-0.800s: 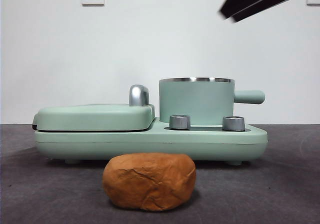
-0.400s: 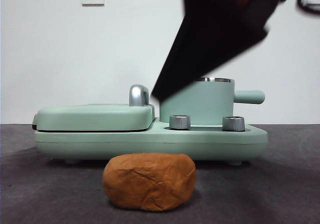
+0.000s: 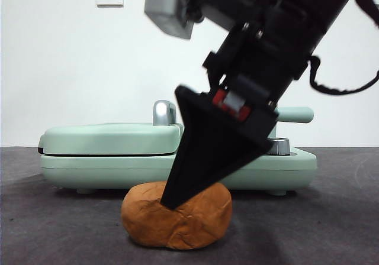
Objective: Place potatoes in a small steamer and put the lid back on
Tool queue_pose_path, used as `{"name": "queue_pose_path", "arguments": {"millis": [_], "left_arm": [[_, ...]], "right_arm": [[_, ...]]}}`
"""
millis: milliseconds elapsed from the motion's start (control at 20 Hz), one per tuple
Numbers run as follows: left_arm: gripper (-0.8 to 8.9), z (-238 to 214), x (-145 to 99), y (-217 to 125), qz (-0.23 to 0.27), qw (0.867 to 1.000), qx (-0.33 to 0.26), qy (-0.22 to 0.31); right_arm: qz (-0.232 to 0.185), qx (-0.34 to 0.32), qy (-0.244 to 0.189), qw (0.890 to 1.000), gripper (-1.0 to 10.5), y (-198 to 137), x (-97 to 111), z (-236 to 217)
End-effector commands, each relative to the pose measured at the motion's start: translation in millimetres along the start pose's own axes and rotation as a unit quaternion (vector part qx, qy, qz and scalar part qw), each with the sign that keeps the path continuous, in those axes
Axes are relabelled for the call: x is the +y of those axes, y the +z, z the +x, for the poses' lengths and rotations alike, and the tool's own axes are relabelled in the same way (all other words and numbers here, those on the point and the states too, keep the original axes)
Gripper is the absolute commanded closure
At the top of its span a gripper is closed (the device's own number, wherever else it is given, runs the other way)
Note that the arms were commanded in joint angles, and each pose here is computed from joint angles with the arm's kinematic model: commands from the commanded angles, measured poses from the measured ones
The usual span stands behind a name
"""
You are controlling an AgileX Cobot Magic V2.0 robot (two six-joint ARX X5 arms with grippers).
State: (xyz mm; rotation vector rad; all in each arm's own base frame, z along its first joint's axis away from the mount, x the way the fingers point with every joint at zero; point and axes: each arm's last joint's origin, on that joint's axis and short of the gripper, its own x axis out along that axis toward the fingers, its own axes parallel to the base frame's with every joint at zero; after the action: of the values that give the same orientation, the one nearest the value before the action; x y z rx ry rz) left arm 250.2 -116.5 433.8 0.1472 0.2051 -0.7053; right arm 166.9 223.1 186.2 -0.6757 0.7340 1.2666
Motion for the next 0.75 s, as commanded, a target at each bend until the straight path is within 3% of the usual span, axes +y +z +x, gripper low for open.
{"name": "queue_pose_path", "arguments": {"millis": [50,200,350,600,750], "left_arm": [[7.99,-4.0,-0.6,11.8,0.015,0.999,-0.031,0.002],[7.99,-4.0,-0.6,11.8,0.015,0.999,-0.031,0.002],[7.99,-4.0,-0.6,11.8,0.015,0.999,-0.031,0.002],[7.99,-4.0,-0.5,12.1,0.015,0.999,-0.033,0.002],[7.99,-4.0,-0.5,12.3,0.016,0.999,-0.034,0.002]], "right_arm": [[0.003,0.02,-0.007,1.0,5.0,0.8,-1.2,12.3],[0.007,0.046,-0.017,0.999,5.4,-4.2,-2.9,21.8],[0.01,0.049,-0.014,0.999,7.4,-4.9,-2.6,23.7],[0.032,0.045,-0.017,0.998,7.6,-2.6,1.2,4.2],[0.048,0.035,-0.045,0.997,7.6,-1.5,2.4,-24.7]]}}
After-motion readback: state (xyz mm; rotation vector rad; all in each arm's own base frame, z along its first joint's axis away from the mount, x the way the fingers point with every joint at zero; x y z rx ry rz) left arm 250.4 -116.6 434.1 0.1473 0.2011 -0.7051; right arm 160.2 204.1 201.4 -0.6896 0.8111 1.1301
